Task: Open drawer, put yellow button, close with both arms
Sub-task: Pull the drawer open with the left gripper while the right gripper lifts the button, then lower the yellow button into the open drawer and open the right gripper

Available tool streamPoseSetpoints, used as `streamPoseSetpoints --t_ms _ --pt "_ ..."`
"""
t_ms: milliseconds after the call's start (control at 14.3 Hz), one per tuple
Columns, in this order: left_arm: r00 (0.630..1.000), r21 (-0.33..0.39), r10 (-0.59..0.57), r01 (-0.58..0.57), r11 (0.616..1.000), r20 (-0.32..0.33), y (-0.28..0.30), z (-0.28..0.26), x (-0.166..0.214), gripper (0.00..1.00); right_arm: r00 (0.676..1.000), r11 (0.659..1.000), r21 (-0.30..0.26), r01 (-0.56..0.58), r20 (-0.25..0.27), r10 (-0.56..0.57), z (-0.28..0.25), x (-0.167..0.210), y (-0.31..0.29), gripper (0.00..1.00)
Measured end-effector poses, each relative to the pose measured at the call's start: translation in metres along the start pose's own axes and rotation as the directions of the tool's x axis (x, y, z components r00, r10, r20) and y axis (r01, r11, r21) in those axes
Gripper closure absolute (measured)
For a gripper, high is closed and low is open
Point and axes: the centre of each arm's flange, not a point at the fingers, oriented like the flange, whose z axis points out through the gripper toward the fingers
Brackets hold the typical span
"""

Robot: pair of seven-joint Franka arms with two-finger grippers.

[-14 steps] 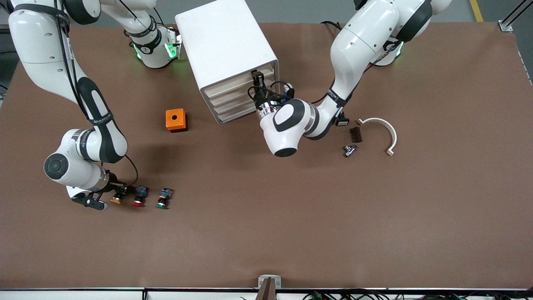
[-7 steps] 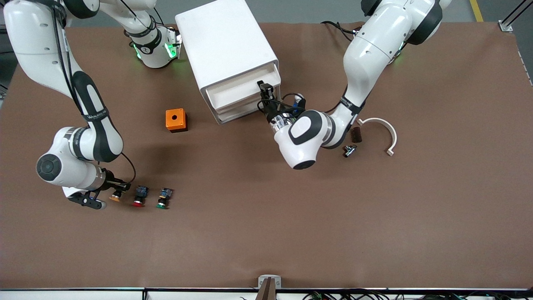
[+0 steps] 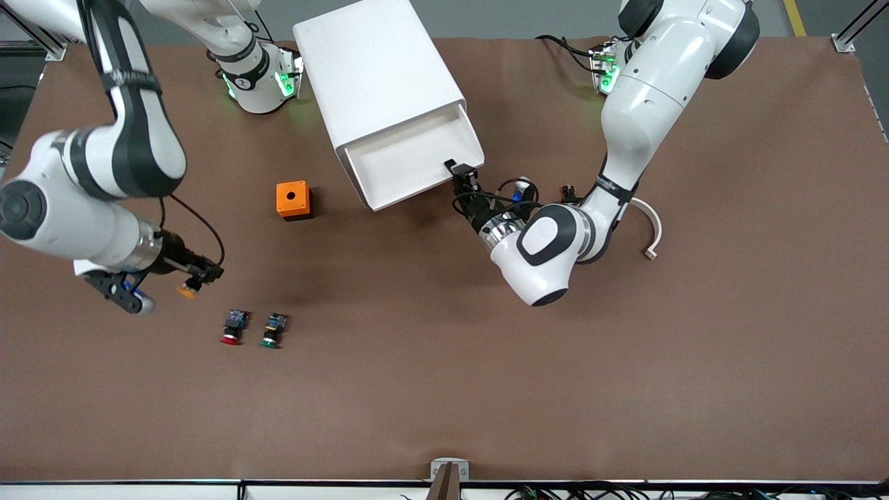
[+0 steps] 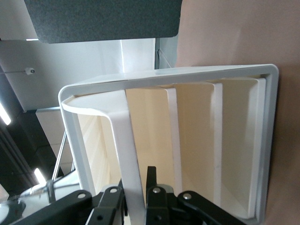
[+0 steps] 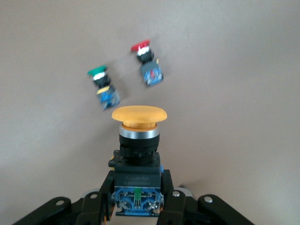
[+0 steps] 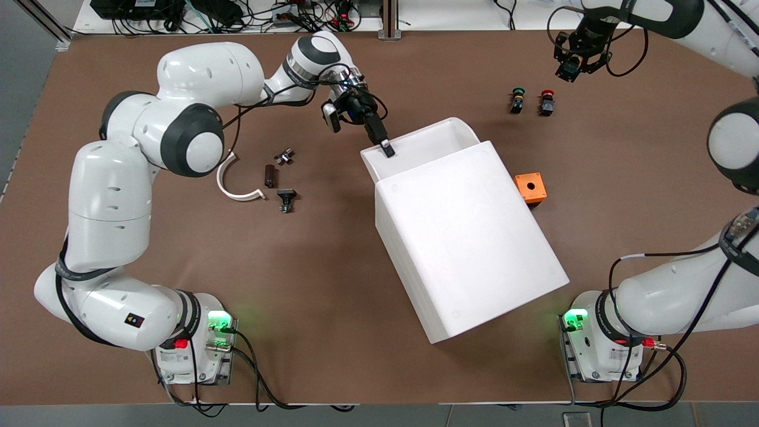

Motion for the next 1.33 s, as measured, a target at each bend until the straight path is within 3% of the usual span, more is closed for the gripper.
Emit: streamPoseSetpoints --t_ms 419,628,1116,1326 --pt "0.999 -0.008 -0.006 0.006 1.000 0.036 0.004 -0.020 0.007 0.80 0.976 0.975 0.033 -0.218 -0.015 0.218 -0.043 -0.161 -0.097 0.58" --pt "0.999 -0.017 0.027 -0.027 0.999 0.045 0.005 -0.022 0.007 0.72 0.961 0.960 0.049 -0.276 -0.017 0.277 -0.041 -0.222 -0.129 0.58" --pt "0.967 -0.054 0.247 -0.243 0.968 0.069 -0.002 -0.045 0.007 0.01 0.910 0.905 0.107 -0.413 0.001 0.415 -0.023 -0.324 -0.175 0.58" --pt "0.908 -0.093 0.409 -0.401 0.911 0.089 -0.012 -0.074 0.012 0.00 0.897 0.892 0.100 -0.440 0.004 0.442 -0.003 -0.356 -0.188 0.58"
